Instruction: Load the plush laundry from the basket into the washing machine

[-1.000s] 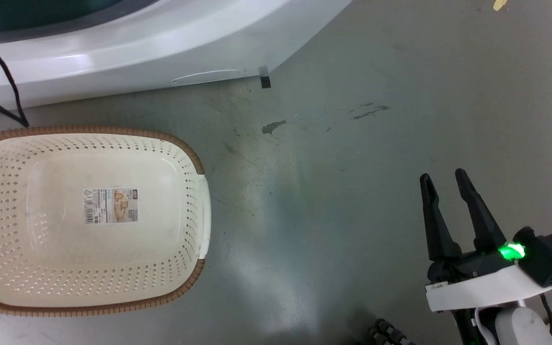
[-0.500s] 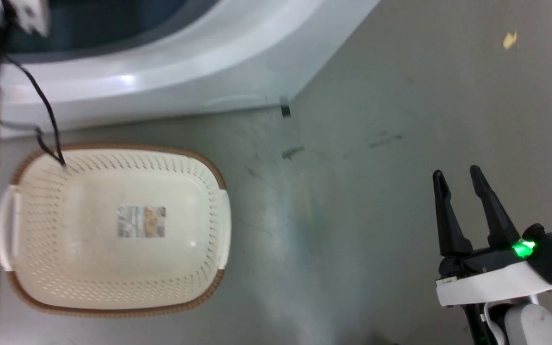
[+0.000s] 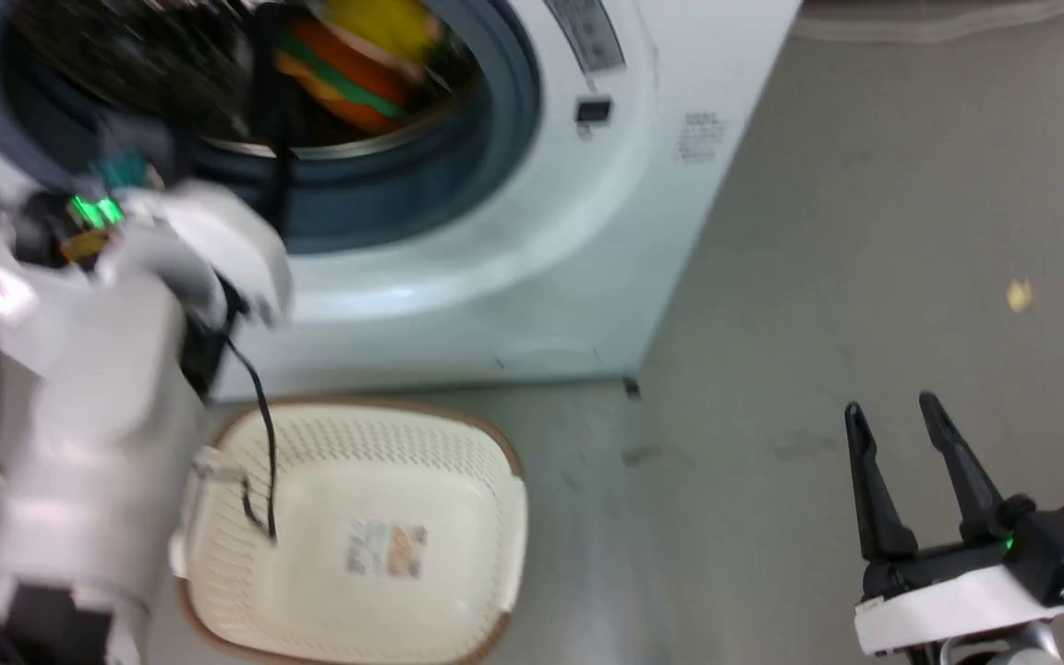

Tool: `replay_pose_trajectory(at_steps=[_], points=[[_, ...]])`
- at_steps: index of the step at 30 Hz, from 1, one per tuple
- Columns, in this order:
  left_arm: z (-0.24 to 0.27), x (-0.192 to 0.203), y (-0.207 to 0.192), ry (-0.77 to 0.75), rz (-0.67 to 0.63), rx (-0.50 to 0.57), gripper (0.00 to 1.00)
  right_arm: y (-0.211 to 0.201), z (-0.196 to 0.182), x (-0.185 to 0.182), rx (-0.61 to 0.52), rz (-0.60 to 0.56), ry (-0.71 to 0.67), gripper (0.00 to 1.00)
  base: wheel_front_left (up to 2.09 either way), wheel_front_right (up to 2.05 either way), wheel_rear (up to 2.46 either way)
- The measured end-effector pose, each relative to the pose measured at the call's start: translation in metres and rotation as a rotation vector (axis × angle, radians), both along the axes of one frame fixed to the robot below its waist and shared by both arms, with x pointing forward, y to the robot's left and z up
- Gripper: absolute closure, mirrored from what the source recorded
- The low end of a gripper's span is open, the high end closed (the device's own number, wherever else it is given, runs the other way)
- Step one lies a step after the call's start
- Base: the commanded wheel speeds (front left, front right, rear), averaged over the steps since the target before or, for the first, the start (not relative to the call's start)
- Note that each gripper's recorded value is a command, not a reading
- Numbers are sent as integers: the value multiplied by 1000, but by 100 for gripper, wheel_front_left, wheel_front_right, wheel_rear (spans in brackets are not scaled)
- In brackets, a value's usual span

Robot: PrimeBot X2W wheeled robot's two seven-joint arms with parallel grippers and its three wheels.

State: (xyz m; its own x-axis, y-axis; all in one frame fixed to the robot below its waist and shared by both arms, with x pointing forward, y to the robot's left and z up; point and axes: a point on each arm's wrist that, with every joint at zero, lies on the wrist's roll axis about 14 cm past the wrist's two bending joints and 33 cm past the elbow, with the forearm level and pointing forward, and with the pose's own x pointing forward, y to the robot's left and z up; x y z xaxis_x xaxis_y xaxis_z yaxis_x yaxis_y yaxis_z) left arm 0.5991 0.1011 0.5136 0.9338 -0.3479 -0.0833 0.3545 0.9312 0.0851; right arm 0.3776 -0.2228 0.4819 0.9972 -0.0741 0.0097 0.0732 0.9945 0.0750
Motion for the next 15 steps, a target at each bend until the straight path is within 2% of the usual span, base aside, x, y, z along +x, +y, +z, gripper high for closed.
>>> replay_pose_trajectory(at_steps=[7, 15], points=[[37, -73, 31, -133, 61, -43, 0, 30, 33, -10, -37, 94, -99, 0, 0, 0, 0], [50, -177, 72, -243, 216, -144, 0, 58, 65, -24, -37, 180, -200, 0, 0, 0, 0]])
